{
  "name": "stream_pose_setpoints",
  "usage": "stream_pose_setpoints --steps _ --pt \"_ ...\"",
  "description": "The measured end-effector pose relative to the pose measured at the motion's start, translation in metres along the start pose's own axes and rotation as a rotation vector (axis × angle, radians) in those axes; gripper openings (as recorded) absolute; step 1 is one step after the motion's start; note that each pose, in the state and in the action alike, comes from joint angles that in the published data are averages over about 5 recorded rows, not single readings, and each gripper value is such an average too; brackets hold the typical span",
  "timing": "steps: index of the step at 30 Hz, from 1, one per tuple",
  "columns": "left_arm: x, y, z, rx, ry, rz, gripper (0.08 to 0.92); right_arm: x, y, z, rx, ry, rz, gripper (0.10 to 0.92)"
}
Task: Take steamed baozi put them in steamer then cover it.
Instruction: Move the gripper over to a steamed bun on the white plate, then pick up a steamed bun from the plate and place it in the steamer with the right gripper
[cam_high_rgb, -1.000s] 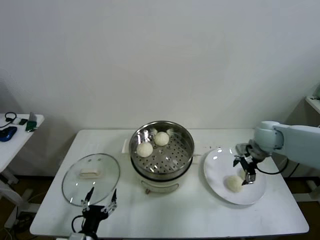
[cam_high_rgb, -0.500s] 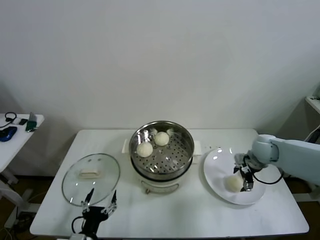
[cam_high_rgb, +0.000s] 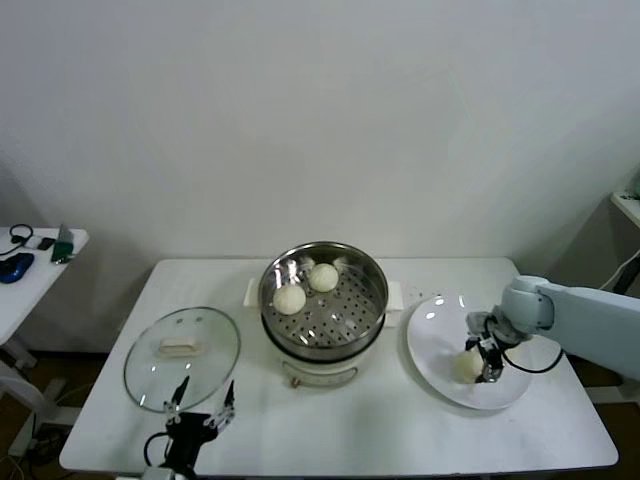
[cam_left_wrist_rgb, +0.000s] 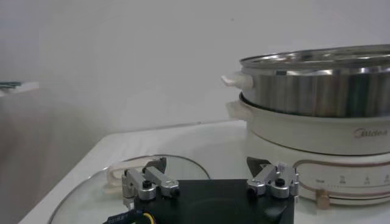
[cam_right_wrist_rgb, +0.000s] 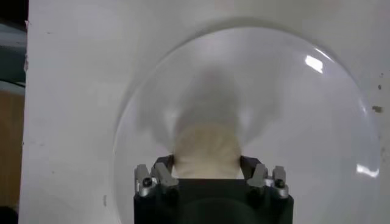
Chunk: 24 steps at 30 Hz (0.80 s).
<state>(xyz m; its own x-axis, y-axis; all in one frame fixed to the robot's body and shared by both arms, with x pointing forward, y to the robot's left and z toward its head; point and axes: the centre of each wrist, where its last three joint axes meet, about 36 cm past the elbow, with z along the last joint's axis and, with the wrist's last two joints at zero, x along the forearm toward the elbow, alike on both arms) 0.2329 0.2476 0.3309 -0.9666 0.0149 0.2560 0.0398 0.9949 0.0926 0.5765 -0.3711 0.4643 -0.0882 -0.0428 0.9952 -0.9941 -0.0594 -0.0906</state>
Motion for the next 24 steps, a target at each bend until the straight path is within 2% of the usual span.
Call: stream_pose_setpoints --steps 7,14,19,24 --pt "0.003 -0.004 -0.002 -0.003 -0.003 0.003 0.823 0.038 -0.02 -0.006 0.068 -0.028 0.024 0.685" --pt "0.004 -0.003 -0.006 -0.015 -0.01 0.0 0.823 0.12 -0.062 -0.029 0.234 -0.069 0.079 0.695" --pt "0.006 0.001 -0.006 -0.024 -0.009 -0.003 0.823 0.197 -0.091 -0.07 0.427 -0.083 0.15 0.696" --pt "0.006 0.001 -0.005 -0.025 -0.01 -0.004 0.823 0.254 -0.096 -0.136 0.67 -0.083 0.202 0.696"
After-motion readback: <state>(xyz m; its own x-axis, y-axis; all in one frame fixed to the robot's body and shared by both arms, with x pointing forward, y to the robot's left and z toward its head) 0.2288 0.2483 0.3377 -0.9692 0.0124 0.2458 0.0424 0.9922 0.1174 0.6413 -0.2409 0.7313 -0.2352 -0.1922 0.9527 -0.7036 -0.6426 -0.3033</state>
